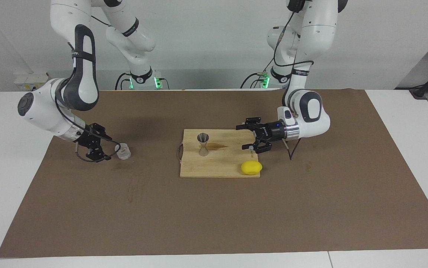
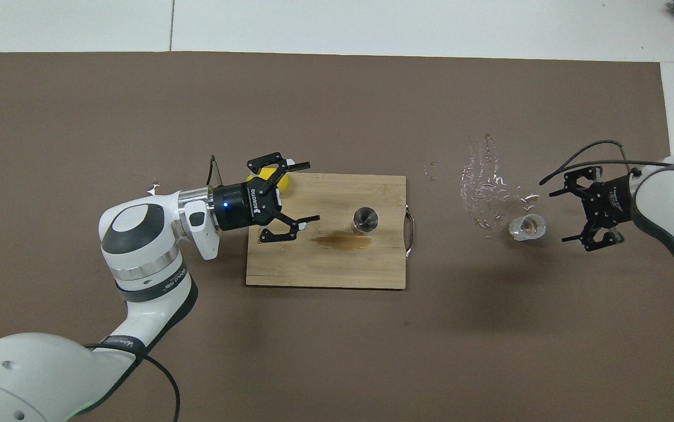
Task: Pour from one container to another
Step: 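Withdraw the left gripper while the right gripper grasps the glass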
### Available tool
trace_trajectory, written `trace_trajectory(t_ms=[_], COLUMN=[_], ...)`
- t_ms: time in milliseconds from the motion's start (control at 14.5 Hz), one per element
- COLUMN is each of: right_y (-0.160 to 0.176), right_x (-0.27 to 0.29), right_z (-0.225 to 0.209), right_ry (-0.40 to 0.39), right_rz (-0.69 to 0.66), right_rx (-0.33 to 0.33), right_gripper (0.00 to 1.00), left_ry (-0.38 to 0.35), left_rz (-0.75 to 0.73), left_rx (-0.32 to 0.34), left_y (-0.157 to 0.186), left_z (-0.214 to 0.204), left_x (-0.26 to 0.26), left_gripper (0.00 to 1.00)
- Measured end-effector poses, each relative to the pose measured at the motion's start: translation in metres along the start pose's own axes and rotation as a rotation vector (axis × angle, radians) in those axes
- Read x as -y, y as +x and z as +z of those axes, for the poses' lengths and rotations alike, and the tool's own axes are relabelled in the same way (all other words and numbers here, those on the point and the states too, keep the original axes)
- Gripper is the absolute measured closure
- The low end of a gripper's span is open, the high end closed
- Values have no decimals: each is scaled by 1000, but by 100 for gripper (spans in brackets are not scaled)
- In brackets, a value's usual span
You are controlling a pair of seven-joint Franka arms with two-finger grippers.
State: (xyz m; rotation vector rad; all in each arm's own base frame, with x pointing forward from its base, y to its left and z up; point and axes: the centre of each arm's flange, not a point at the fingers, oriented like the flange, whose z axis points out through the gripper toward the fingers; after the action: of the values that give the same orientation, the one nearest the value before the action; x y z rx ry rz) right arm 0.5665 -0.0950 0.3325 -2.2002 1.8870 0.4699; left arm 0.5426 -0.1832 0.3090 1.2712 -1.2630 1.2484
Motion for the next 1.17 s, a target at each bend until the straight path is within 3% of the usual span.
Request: trace_trajectory(t_ms=[483, 898, 967, 1105, 1174], right_y=[37, 21, 19, 12, 6], right_x=[-11, -8, -9, -9, -8], right_z=[48, 64, 65, 65, 65], right_ry=[9, 10, 7, -4, -10], right_rz=[-33, -9, -6, -6, -14], right_rx=[155, 258, 275, 308, 318], right_gripper=[11, 25, 30, 50, 50], left_ry=[-133, -214, -234, -277, -292], left_rz=[-25, -36, -36, -58, -68], left_rx=[62, 134, 147, 197, 233], left_y=[-10, 15, 21, 36, 44], left_z=[-120, -246, -262, -294, -311], left_x=[-1, -4, -5, -5, -2], left_gripper=[0, 0, 0, 0, 0])
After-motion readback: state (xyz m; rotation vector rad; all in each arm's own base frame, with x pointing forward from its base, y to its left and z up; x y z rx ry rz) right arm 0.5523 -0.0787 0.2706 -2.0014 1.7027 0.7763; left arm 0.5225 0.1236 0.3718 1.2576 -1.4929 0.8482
